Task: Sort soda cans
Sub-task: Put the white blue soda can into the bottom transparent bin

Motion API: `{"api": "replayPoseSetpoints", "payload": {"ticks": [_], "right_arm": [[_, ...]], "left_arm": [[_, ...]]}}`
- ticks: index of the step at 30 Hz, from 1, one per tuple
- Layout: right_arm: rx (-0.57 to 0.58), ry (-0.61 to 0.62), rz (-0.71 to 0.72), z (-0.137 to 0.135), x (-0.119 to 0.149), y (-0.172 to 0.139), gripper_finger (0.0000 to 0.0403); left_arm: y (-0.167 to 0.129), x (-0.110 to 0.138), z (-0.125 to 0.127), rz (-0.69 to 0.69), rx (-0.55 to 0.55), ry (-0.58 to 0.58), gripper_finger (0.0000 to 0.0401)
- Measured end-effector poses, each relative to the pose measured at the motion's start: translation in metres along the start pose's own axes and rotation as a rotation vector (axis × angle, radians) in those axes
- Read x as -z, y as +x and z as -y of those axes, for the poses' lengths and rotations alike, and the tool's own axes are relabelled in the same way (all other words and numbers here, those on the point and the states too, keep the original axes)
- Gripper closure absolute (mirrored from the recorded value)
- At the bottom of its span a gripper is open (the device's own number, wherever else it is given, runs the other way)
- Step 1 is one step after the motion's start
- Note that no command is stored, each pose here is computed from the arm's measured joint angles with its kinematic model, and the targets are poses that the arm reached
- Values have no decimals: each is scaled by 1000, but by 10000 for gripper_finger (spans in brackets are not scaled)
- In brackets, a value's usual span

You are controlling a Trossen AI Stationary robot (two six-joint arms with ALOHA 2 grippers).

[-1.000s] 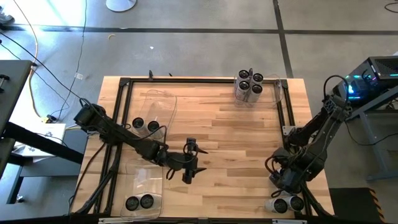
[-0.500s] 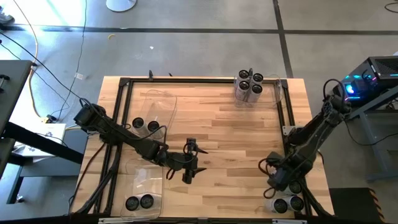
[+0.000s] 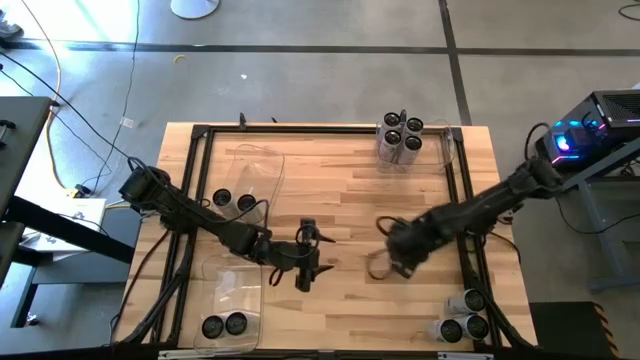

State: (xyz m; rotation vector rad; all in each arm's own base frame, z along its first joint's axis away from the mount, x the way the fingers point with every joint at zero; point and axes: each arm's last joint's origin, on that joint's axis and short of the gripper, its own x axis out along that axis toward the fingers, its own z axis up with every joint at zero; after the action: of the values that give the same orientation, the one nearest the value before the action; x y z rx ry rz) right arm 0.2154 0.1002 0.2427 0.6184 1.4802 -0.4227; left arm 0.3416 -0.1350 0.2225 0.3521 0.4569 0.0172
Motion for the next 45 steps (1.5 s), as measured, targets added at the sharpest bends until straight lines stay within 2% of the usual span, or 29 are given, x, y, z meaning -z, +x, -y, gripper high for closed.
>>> {"api": "replayPoseSetpoints", "payload": {"ticks": [5,9,15,19,23,28,32,36,41,45], "right_arm": [[12,-141,-15,-23,-49,5,167],[59,-250,-53,-48,-82,8,167],[79,-430,-42,-90,-120,10,167],[68,-502,-20,-112,-136,13,167],[62,-570,-15,-125,-146,17,150],[32,-611,36,-134,-155,20,108],[16,-638,111,-138,-158,16,101],[31,-641,126,-138,-156,12,99],[167,-645,310,-140,-141,-15,97],[260,-625,518,-137,-112,-60,97]], "left_arm": [[-6,11,-3,-138,-109,88,97],[-19,23,-6,-293,-198,94,97],[-35,39,-5,-450,-234,41,97],[-44,48,1,-529,-245,39,97],[-54,62,8,-566,-309,75,97],[-58,79,13,-578,-336,32,97],[-58,84,14,-579,-333,15,97],[-57,86,15,-565,-329,8,97],[-53,81,17,-515,-327,9,97],[-50,75,18,-446,-350,14,97]]}}
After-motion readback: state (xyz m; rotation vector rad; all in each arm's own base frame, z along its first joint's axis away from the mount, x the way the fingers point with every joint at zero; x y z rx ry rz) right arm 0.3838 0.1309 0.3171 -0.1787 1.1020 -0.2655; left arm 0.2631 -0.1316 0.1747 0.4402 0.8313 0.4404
